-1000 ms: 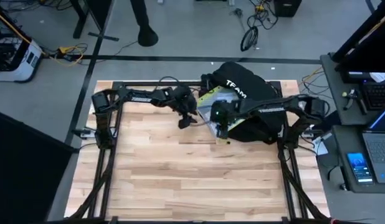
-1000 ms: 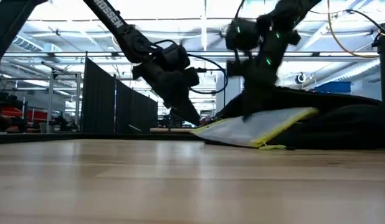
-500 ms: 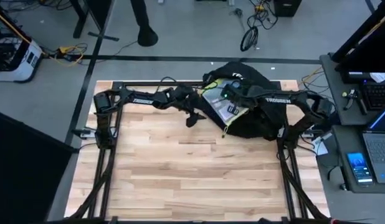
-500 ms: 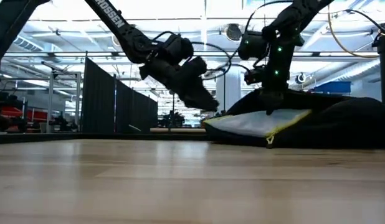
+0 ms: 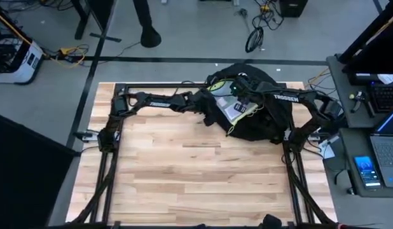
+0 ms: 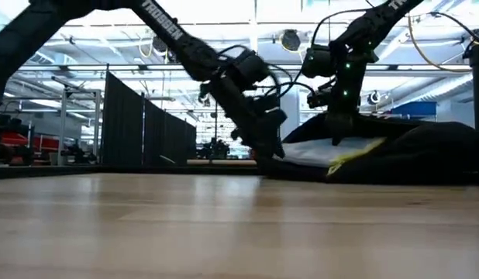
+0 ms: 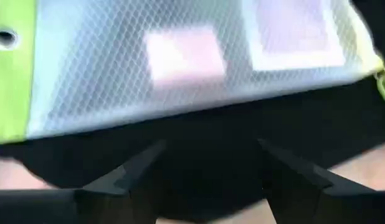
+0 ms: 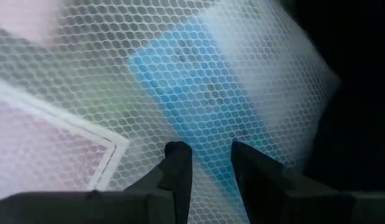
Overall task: Unpack backpack
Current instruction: Put the zip bag into the black backpack, then close the black backpack
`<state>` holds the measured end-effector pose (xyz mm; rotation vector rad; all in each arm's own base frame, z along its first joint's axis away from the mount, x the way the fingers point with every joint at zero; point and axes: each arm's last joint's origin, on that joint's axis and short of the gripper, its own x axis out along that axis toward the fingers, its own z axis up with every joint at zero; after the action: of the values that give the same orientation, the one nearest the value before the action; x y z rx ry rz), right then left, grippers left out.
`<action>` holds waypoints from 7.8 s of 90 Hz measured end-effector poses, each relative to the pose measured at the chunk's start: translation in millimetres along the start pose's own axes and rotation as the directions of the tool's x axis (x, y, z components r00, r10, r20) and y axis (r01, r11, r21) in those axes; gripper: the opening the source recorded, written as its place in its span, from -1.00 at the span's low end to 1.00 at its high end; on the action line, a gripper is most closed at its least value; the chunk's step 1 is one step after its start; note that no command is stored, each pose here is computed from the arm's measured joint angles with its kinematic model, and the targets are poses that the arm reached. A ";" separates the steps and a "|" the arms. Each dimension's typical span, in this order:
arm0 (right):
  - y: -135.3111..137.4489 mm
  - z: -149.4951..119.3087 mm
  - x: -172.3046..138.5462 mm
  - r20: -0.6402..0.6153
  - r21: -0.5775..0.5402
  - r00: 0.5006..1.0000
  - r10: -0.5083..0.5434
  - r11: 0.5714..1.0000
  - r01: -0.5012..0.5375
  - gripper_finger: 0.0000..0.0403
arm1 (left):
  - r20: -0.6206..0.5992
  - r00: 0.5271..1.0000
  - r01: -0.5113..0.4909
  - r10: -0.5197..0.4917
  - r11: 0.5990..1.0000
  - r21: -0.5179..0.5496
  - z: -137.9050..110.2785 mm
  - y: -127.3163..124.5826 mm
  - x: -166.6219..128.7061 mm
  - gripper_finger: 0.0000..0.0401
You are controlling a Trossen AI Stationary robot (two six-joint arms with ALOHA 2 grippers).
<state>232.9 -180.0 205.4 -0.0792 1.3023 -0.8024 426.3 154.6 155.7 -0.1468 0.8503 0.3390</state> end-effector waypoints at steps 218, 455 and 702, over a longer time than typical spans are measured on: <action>0.6 -21.2 -79.9 0.211 0.104 0.894 0.395 0.900 -0.423 -0.51 | -0.163 0.981 0.056 0.104 0.657 0.752 29.0 -13.2 -19.1 -1.00; 15.9 -29.6 14.8 0.066 0.055 0.997 -0.027 0.998 0.023 -1.00 | -0.124 0.990 0.066 0.071 0.541 0.839 33.2 -34.1 -23.9 0.21; 26.1 -7.2 -44.9 0.510 0.118 0.804 0.305 0.901 -0.417 -0.32 | -0.080 0.975 -0.083 0.206 0.676 0.732 46.6 -63.6 -141.3 -1.00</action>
<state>237.3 -132.7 227.6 0.1456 0.7105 -0.5424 395.4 74.1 292.6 0.6611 1.1029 0.1134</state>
